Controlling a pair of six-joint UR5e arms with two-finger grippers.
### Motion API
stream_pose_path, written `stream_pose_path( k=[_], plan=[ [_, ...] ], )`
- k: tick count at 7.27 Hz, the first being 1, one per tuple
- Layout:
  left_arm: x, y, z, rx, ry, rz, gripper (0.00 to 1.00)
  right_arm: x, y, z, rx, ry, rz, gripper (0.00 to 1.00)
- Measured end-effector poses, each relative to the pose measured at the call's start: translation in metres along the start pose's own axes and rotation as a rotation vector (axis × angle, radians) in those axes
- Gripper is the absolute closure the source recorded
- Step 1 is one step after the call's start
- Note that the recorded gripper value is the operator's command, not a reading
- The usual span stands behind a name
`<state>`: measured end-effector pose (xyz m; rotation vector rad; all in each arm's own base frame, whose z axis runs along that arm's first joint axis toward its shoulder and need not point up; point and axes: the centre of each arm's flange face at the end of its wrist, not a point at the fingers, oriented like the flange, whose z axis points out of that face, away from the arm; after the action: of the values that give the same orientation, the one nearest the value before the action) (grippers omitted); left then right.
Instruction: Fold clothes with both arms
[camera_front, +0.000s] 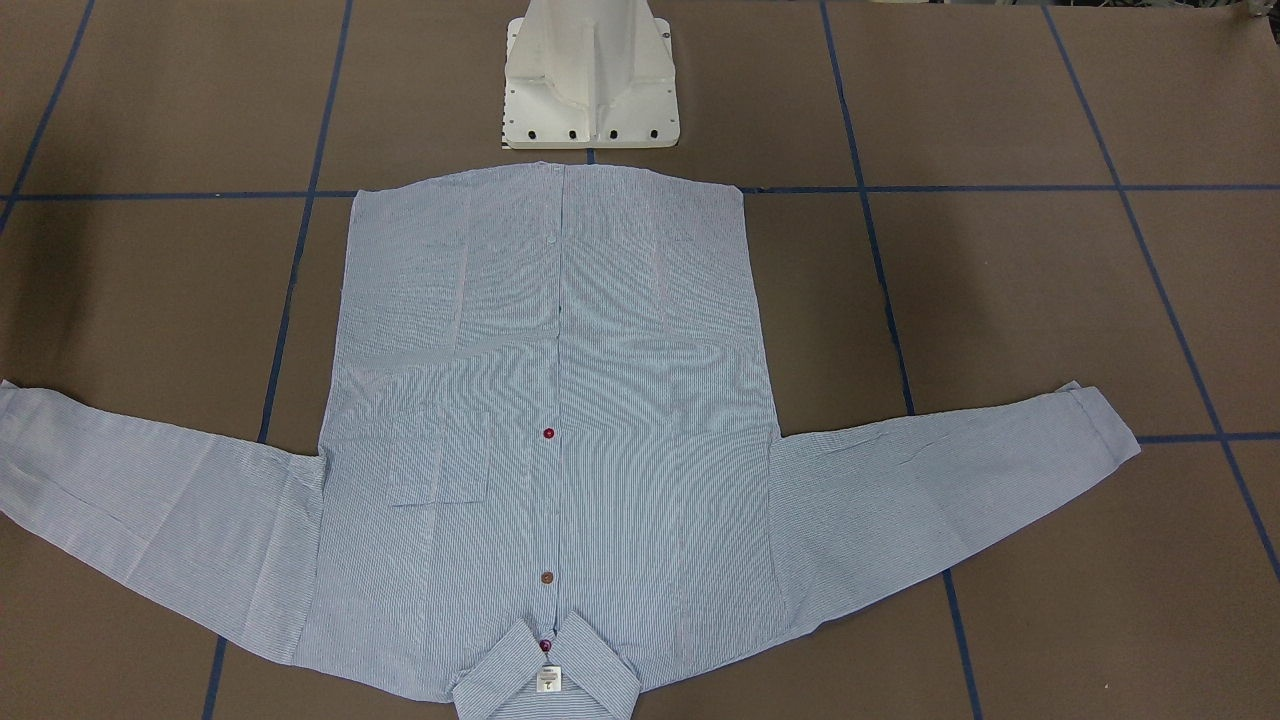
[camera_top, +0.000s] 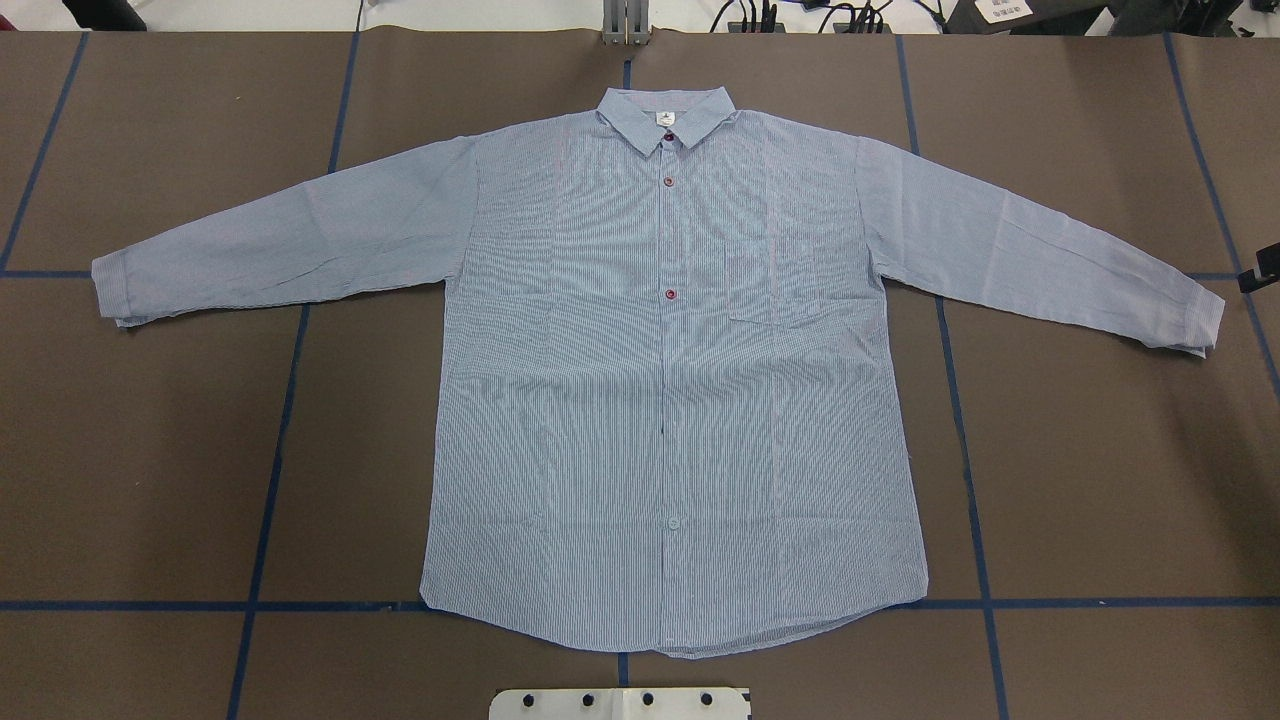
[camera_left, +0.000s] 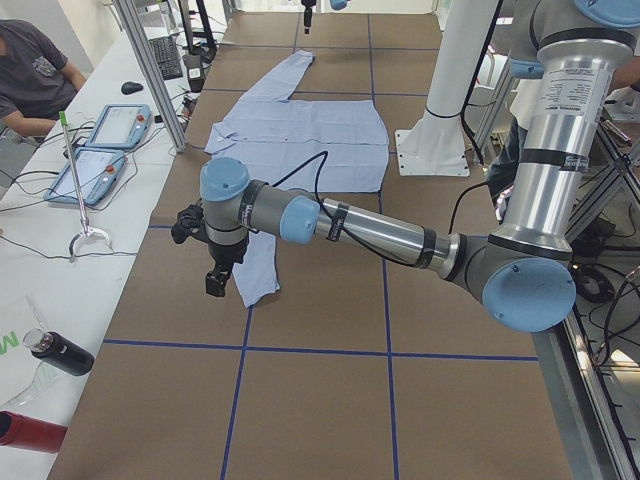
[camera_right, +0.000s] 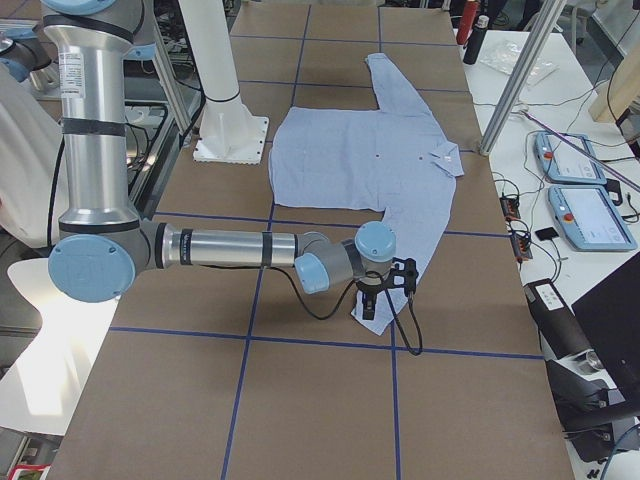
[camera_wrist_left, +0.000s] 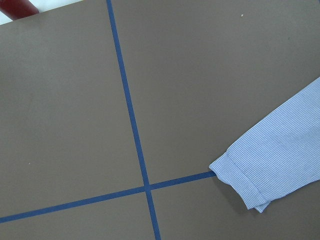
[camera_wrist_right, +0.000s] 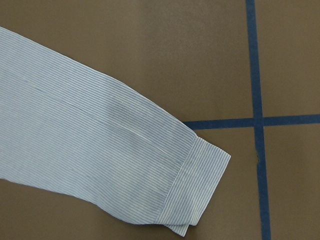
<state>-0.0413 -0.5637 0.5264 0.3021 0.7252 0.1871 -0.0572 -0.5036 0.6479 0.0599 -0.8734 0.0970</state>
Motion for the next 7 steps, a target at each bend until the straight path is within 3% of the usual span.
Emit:
stream_pose_path(
  k=[3,5,7],
  plan=[
    [-0.005,0.015,0.006,0.038,0.010,0.030,0.00,0.012,0.010,0.043,0.022,-0.033,0.048,0.02],
    [-0.005,0.018,0.007,0.038,0.011,0.031,0.00,0.002,0.016,0.064,0.006,-0.008,0.050,0.10],
    [-0.005,0.018,0.006,0.040,0.011,0.033,0.00,-0.001,0.017,0.073,0.001,0.013,0.050,0.13]
  ],
)
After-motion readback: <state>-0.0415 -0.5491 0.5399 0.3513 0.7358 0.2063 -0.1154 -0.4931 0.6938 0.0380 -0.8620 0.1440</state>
